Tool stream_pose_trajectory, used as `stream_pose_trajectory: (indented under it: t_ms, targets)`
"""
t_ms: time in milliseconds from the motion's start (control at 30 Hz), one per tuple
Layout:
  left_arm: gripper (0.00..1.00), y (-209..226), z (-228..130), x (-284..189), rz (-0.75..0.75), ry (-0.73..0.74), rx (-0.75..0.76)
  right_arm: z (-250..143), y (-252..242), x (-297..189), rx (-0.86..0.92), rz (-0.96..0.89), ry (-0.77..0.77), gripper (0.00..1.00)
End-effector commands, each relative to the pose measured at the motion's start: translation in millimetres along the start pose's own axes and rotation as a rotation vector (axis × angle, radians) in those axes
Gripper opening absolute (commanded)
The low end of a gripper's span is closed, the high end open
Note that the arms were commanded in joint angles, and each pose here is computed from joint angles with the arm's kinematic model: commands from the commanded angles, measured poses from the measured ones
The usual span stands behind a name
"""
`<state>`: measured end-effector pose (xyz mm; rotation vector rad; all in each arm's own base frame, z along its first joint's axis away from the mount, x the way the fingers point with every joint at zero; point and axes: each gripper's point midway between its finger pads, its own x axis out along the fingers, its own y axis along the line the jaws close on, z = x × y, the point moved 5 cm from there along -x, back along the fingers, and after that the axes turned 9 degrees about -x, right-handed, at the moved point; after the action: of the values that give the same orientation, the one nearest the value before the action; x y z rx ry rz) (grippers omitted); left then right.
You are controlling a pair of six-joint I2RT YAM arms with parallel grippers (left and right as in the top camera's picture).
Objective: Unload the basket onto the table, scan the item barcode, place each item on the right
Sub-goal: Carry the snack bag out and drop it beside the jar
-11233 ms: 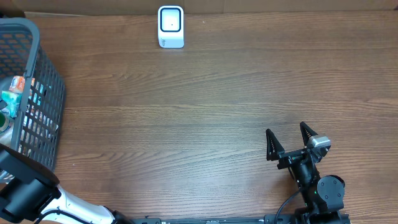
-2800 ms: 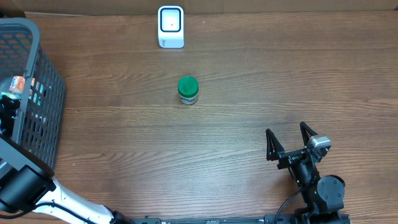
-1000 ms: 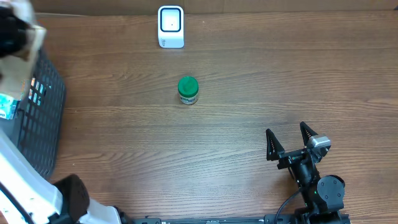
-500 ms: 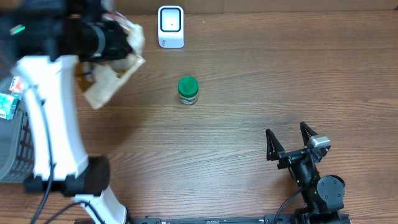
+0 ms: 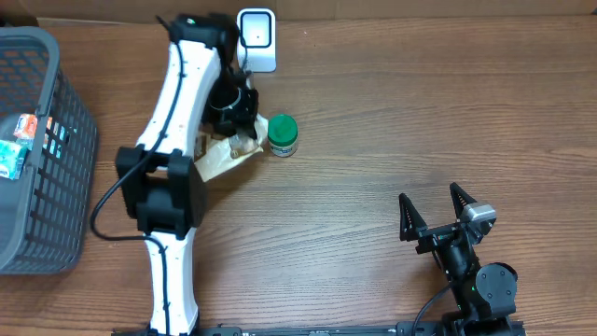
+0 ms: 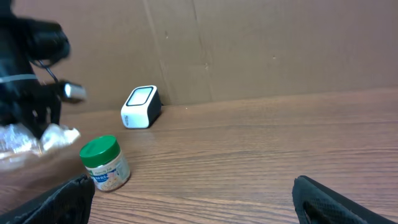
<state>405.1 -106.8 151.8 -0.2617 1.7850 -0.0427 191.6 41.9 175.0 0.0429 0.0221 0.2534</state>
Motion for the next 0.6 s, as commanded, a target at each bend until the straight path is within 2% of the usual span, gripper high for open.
stream_pose_trajectory:
  t_ms: [0, 33, 67, 100, 367, 567]
  targets:
    - [0.29, 0.3, 0.6, 12.8, 0.033, 0.029, -0.014, -2.6, 0.3, 0.2, 0.002, 0.004, -0.001, 1.0]
    - [0.4, -0.1, 0.2, 14.5, 0.035, 0.033, -0.012, -2.6, 0.3, 0.2, 0.002, 0.004, -0.001, 1.0]
    - [0.62, 0.5, 0.3, 14.5, 0.04, 0.032, -0.012, -2.6, 0.3, 0.2, 0.002, 0.004, -0.001, 1.0]
    - [0.99, 0.8, 0.4, 14.3, 0.042, 0.031, -0.012, -2.6, 0.3, 0.2, 0.002, 0.004, -0.001, 1.0]
    - [1.0, -0.6, -1.6, 4.6, 0.041, 0.019, -0.01, -2.6, 0.2, 0.2, 0.002, 0.004, -0.001, 1.0]
    - [1.0, -14.3, -8.6, -55.6, -0.021, -0.155, 0.032, -2.6, 0.3, 0.2, 0.002, 0.004, -0.001, 1.0]
